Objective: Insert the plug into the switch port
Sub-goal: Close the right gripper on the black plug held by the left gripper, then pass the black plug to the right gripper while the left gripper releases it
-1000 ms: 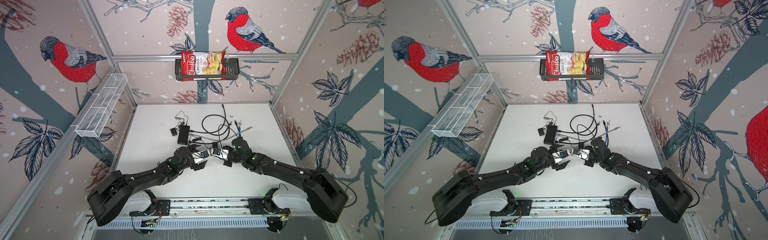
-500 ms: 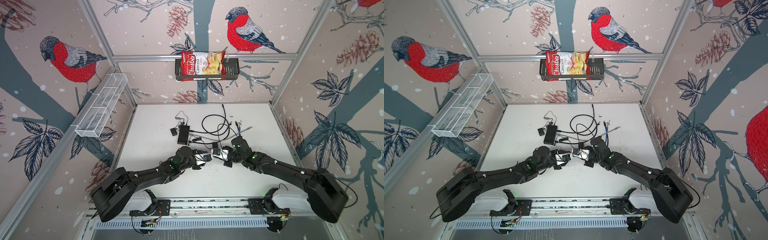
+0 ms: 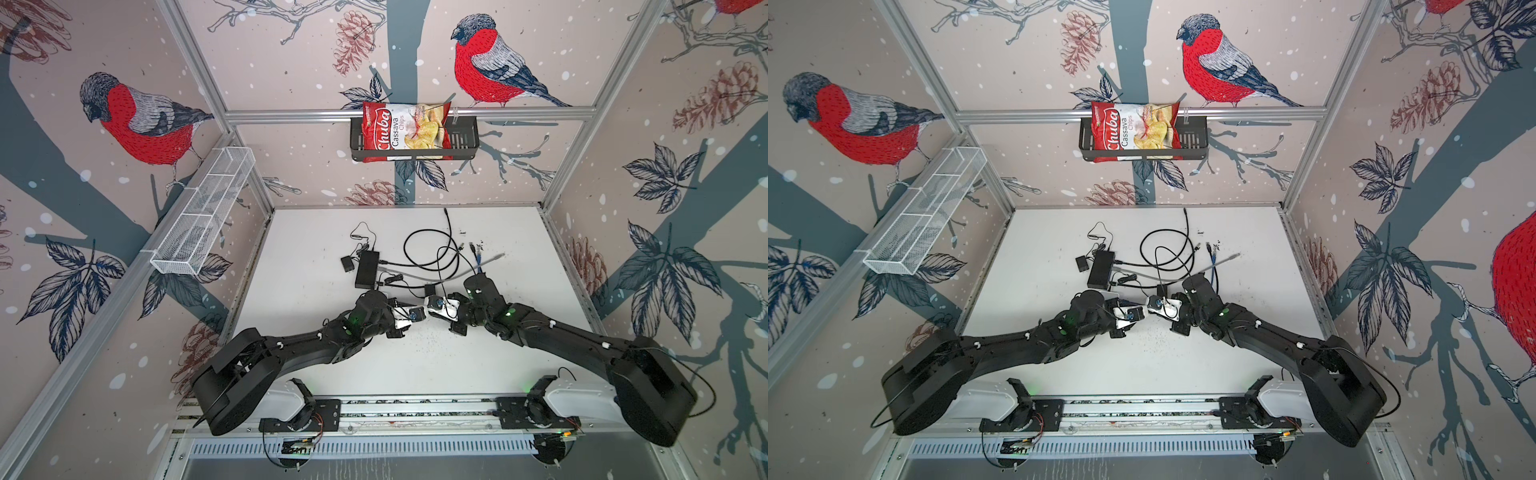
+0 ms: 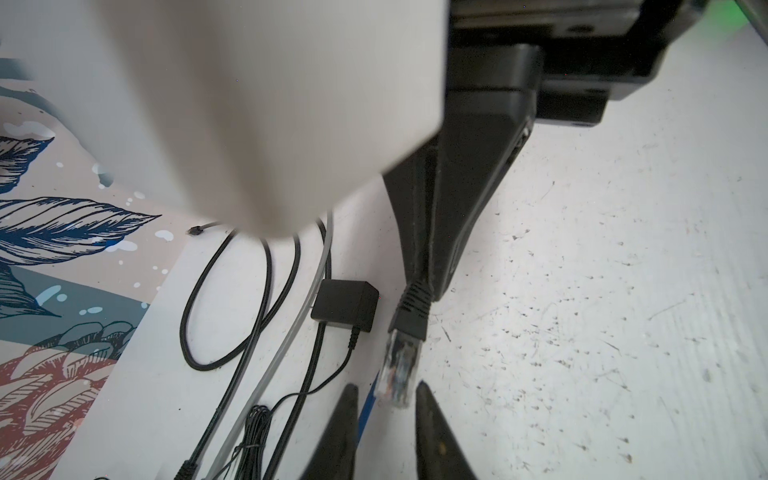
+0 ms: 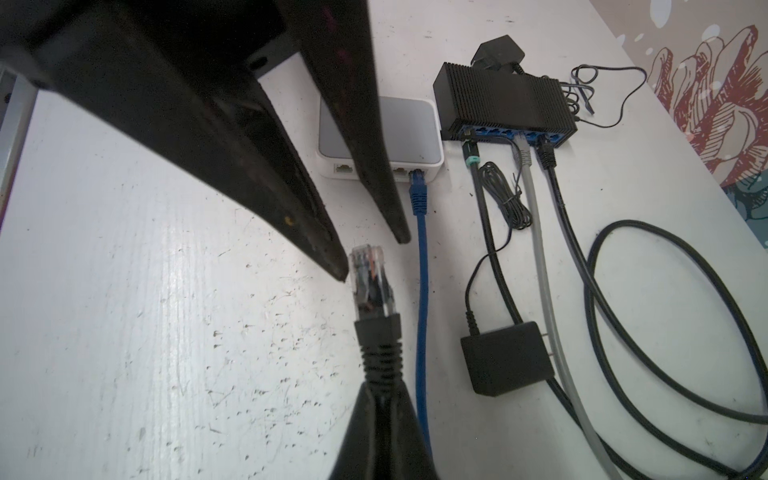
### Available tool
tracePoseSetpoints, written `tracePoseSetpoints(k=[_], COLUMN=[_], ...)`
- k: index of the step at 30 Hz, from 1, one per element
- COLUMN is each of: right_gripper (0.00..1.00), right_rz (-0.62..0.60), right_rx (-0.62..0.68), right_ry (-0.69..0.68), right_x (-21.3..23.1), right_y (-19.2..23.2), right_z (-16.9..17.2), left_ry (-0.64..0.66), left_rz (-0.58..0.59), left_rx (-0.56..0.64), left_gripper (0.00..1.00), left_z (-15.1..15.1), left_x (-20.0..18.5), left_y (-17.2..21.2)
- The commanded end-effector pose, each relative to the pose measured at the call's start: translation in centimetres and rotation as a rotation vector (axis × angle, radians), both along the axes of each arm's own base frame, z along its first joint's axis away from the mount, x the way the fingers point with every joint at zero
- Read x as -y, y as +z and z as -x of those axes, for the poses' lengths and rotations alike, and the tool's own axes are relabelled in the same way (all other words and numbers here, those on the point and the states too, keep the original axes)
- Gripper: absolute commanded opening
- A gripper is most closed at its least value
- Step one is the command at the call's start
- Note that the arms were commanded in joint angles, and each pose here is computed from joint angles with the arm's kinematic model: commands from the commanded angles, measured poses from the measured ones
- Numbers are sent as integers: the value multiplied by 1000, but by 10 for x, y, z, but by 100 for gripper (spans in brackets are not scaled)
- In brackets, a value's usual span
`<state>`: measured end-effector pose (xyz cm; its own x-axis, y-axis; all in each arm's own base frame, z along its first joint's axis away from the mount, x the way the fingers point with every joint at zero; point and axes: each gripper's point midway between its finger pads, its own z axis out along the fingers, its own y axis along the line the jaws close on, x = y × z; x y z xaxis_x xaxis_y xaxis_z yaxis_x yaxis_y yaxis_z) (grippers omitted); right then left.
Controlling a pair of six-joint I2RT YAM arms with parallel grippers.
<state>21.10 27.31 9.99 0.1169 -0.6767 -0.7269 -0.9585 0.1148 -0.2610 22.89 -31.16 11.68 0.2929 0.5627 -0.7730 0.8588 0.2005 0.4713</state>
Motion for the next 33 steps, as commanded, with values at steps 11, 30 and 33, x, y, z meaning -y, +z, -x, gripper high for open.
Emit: tracePoseSetpoints(k=[11,30,33], right_gripper=[5,4,4], right_rz=[-86,-152,-155], right_rx=[57,82,87], right_ry=[88,128,130], right_x=[-15,-15,-14], right_y=[27,36,38], right_z=[7,15,15], left_ry=[-102,-121,-118], left_rz=[-10,171,169], left_rx=[41,82,91], left_gripper=[42,32,30], left_z=[14,28,28], left_x=[15,13,11], left_y=[3,25,27])
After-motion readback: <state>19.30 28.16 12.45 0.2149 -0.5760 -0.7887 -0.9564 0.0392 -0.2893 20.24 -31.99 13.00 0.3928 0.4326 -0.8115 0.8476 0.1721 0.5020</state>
